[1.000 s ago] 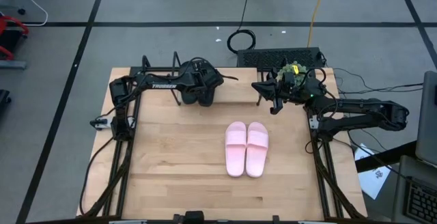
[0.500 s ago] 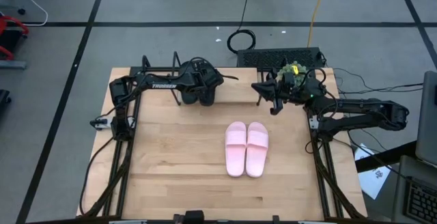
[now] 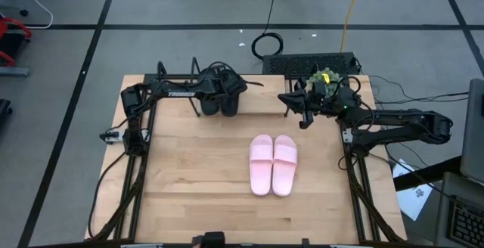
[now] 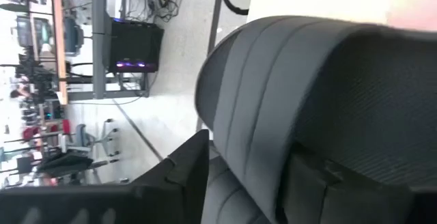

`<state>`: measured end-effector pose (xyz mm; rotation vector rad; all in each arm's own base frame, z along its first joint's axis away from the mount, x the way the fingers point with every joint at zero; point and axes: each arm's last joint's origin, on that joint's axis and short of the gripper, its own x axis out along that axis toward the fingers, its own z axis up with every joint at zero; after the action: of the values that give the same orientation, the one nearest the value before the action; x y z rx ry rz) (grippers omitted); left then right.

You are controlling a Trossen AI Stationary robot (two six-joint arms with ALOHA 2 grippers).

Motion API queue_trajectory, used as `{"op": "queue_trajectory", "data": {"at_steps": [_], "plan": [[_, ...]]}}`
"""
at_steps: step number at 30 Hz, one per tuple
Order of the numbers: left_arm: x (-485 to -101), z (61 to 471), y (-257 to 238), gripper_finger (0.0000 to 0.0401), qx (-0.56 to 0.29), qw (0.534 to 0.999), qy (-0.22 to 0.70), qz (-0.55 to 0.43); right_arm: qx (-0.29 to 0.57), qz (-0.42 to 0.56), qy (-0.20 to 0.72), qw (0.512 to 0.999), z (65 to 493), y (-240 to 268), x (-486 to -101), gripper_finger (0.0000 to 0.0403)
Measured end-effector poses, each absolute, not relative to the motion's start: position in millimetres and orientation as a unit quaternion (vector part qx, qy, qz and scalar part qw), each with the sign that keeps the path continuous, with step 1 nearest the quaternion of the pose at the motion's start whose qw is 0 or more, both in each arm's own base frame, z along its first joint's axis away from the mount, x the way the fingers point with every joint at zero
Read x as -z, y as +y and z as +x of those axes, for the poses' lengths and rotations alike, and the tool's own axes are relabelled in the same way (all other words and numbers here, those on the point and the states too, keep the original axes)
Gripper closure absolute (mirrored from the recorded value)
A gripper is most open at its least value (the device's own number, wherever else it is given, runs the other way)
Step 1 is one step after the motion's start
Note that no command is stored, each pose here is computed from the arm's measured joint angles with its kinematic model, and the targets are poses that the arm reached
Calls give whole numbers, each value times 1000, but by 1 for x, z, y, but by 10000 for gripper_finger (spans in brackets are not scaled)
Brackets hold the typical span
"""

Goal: Pick and place slides into the shelf
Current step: Put the black slide on the shelf, then put the left white slide on the shelf

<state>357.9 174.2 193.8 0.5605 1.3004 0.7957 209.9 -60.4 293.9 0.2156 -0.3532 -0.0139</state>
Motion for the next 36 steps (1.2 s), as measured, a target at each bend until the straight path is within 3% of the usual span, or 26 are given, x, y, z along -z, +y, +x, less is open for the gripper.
{"op": "queue_trajectory", "data": {"at_steps": [24,30,36], "plan": [[-200,369,140,231,-356,659,580,320,6,114,-173,978,210,-60,-293,403],[-238,367,112,231,-366,702,522,318,6,114,-172,978,210,-60,-293,403],[-313,337,52,231,-372,778,413,292,-34,87,-157,983,211,-57,-293,403]]}}
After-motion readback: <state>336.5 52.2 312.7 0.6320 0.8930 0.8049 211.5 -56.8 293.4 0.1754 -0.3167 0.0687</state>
